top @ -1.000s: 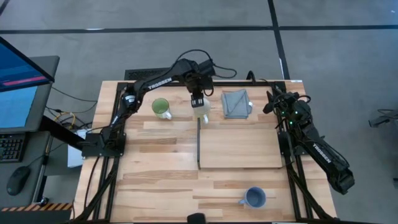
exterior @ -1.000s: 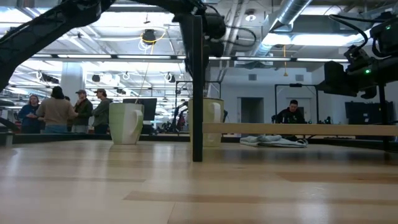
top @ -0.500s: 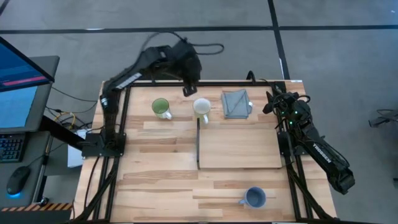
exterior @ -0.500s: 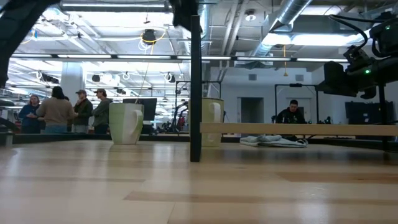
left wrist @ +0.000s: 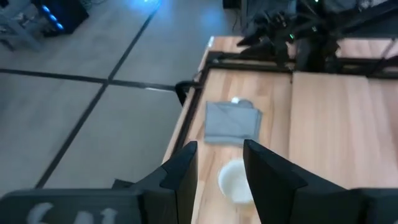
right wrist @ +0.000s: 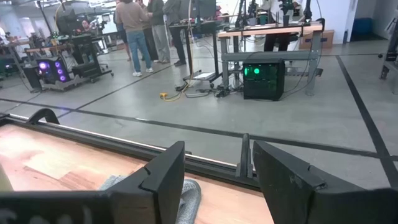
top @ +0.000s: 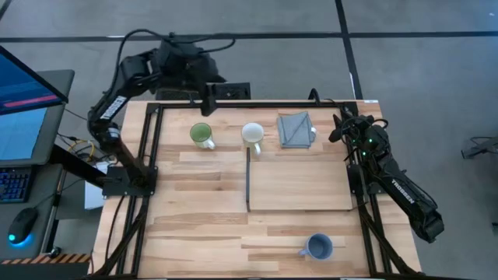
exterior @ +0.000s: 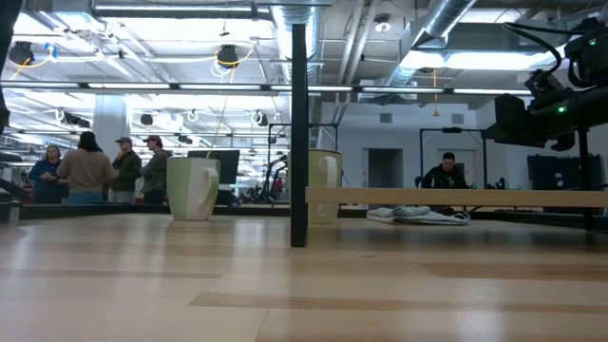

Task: Stack small to large cups/mugs on shelf
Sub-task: Put the light green mug on the shelf

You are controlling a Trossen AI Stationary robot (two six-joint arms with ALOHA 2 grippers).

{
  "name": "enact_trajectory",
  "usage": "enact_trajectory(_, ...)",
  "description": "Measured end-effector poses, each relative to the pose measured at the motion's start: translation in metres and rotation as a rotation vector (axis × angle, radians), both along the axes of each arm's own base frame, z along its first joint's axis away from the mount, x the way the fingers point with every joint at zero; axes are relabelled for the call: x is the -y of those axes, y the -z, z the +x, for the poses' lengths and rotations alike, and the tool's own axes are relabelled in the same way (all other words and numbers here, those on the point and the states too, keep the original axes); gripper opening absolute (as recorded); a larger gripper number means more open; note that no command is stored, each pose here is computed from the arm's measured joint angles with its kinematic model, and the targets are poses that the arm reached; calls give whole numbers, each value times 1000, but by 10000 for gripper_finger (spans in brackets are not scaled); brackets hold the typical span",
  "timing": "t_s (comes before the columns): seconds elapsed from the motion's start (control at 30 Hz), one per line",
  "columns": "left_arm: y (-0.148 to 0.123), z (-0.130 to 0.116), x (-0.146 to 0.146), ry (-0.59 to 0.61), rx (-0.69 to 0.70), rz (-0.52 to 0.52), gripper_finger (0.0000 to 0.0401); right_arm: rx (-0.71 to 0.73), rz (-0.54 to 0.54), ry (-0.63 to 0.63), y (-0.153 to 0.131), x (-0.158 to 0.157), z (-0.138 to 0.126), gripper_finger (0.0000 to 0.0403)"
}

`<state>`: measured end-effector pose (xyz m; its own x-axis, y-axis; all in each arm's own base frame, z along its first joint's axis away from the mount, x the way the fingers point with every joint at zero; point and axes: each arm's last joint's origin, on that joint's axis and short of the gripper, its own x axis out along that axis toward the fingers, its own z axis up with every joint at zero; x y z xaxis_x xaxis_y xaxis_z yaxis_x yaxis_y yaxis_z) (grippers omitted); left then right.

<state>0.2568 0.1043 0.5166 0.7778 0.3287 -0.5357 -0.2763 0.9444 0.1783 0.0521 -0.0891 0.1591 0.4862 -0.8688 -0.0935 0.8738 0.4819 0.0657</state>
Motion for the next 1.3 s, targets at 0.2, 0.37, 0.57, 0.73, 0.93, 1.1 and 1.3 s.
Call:
enact_trajectory(0.2, 2, -19, 12, -83, -45, 10, 122, 0, 0, 0, 0, 0, 0, 212)
enact_trajectory(0.37, 13, -35, 22, -75, 95, 64, 122, -36, -20, -4, 0, 0, 0, 212)
enact_trajectory(0.57, 43, -68, 33, -87, 216, 105, 122, -43, -24, -4, 0, 0, 0, 212)
enact_trajectory(0.73, 83, -92, 44, -61, 288, 77, 122, -41, -23, -4, 0, 0, 0, 212)
enact_trajectory(0.93, 144, -112, 53, -49, 432, 93, 122, -28, -15, -2, 0, 0, 0, 212)
enact_trajectory(1.1, 185, -133, 60, -59, 496, 79, 122, -28, -16, -3, 0, 0, 0, 212)
enact_trajectory(1.3, 226, -150, 65, -60, 584, 85, 122, -9, -5, -1, 0, 0, 0, 212)
